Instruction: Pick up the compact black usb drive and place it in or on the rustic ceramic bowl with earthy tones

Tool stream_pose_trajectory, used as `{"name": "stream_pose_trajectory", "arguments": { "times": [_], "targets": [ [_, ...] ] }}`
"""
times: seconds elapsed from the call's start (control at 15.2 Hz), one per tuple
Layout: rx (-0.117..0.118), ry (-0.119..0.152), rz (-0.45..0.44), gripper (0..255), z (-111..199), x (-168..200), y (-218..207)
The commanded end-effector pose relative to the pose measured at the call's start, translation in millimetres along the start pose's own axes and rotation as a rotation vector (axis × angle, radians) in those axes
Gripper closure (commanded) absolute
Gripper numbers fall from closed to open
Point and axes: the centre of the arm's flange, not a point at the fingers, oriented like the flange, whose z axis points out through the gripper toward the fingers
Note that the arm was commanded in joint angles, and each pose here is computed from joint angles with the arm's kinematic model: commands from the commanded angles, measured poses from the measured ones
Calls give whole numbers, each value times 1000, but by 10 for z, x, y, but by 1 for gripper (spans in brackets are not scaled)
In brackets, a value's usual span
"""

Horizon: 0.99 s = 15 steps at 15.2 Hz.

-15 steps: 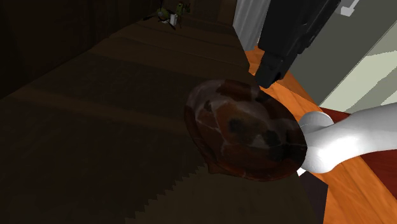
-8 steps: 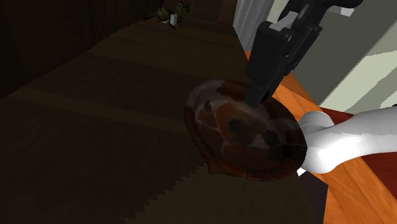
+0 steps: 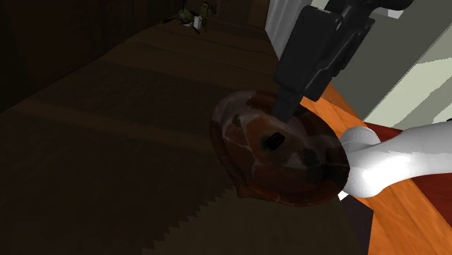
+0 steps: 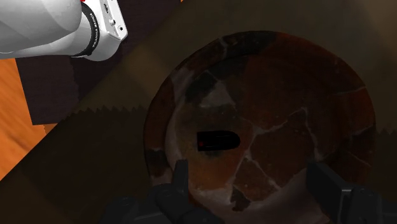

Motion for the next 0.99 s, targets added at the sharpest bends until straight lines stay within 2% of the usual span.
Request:
{"name": "stream_pose_trajectory", "arguments": {
  "times": [0.0,0.13,0.4,0.92],
  "targets": [
    [0,0,0,0,0,0,0],
    [0,0,0,0,0,0,0],
    [0,0,0,0,-500,0,0],
    [0,0,0,0,-499,0,0]
  ]
}}
